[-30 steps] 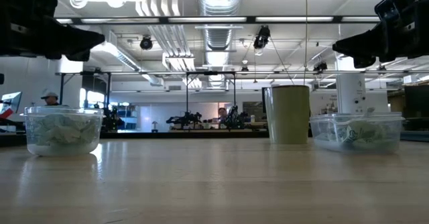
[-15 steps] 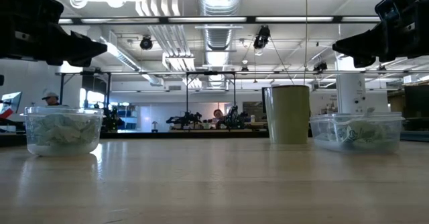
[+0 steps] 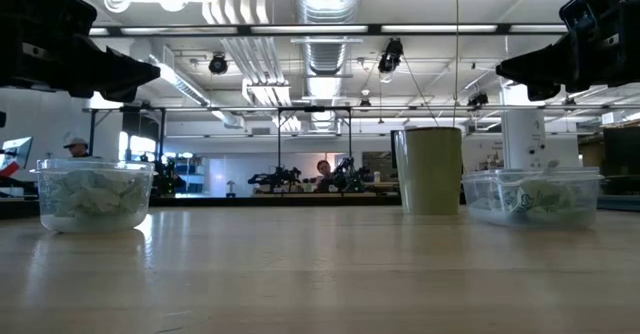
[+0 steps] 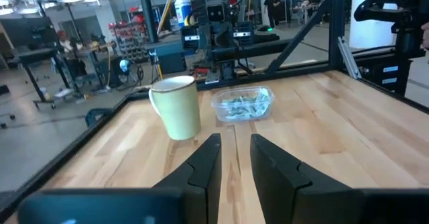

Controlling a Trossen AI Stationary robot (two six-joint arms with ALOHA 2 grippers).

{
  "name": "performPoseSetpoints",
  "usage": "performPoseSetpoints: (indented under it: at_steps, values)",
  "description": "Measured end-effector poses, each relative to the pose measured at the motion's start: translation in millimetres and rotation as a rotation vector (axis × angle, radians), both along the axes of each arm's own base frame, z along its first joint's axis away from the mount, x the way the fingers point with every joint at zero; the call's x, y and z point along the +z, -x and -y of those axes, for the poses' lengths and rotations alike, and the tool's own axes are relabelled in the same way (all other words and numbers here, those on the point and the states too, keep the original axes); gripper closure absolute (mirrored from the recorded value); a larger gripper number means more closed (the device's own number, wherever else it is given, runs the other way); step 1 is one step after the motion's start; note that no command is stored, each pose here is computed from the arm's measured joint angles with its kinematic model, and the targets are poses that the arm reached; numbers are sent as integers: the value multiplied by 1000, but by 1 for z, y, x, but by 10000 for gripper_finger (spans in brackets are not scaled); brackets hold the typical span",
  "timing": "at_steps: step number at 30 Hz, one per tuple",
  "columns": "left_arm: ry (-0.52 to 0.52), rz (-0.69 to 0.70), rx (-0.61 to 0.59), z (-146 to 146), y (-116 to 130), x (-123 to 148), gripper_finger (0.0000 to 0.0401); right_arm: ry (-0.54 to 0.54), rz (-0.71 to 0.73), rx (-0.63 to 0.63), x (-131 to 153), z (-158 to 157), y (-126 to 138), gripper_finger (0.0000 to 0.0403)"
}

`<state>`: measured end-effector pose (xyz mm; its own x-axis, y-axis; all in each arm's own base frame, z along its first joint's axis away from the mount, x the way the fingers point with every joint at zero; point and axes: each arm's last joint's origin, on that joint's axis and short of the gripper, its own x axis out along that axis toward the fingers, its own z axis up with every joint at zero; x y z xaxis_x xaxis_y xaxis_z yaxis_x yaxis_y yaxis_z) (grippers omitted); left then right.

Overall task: Pick and place Stevia / Truvia into bins
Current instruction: Return to Home Position

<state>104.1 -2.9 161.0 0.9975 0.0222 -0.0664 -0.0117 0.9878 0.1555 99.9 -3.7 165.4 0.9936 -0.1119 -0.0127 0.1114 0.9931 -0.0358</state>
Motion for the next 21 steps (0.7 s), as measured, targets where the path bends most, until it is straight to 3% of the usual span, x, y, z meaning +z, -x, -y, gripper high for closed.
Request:
performPoseSetpoints:
  at_steps: [21]
  values:
    - [-13, 52, -75, 2, 5, 4, 338, 2, 0, -1, 0, 0, 0, 342]
